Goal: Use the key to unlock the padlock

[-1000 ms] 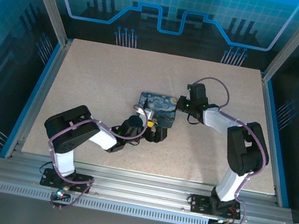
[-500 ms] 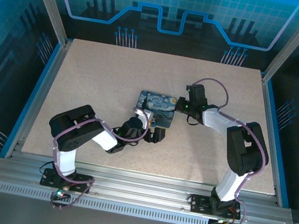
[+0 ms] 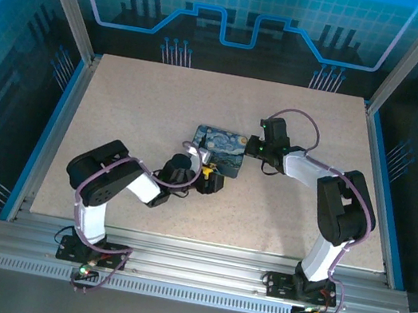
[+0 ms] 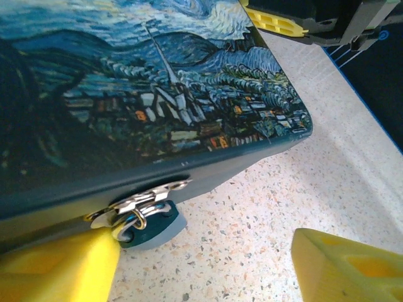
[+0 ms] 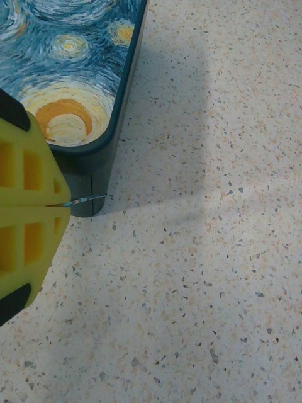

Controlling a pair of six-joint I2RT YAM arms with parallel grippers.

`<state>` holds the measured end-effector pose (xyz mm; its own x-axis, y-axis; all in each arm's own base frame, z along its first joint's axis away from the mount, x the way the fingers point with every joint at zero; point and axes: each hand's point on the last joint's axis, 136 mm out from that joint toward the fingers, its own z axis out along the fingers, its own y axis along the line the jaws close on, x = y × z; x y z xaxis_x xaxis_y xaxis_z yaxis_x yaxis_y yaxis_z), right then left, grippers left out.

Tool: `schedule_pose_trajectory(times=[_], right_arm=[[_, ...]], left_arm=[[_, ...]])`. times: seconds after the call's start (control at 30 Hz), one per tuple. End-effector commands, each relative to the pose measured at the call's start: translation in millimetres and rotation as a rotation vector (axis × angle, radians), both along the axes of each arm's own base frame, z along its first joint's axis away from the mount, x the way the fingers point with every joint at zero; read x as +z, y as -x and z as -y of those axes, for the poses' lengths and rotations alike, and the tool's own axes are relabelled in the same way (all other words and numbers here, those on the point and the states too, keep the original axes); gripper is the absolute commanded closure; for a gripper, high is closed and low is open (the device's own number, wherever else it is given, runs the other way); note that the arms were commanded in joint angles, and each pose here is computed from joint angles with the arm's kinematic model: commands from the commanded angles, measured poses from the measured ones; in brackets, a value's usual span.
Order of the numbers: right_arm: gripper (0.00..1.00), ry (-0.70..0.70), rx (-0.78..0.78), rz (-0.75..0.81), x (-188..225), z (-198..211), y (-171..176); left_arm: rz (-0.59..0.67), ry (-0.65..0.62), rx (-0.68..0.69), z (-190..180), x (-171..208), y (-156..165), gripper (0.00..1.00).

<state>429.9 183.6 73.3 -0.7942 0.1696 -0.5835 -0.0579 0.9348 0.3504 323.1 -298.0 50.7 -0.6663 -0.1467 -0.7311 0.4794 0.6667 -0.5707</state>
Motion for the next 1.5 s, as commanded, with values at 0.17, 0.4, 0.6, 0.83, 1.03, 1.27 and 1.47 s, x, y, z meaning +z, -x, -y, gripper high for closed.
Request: schedule_pose_trajectory(times=[0.17, 0.4, 0.6, 0.83, 1.03, 1.27, 1.47], right_arm=[[1.0, -0.009, 0.042, 0.007, 9, -11, 5], [1.0, -0.011, 0.042, 0.008, 9, -11, 6], [1.0, -0.014, 0.041, 0.011, 10, -11, 7], [1.0, -0.013, 0.039, 0.013, 10, -11, 6], [1.0, -0.016, 0.037, 0.018, 12, -11, 5], [1.0, -0.023, 0.043, 0.018, 13, -14, 6], [1.0, -0.021, 0.043, 0.013, 9, -14, 8]], left_arm=[[0.025, 0.106, -0.073, 14, 15, -1, 0.4], [0.027, 0.153, -0.033, 6, 15, -2, 0.26], [0.018, 0.182, -0.024, 4, 15, -2, 0.2], [0.012, 0.221, -0.025, 1, 19, 0, 0.36], [-0.007, 0.229, -0.032, -2, 18, 7, 0.45], [-0.043, 0.225, -0.028, 2, 12, 3, 0.45], [-0.075, 0.213, -0.025, 8, 5, -4, 0.49]])
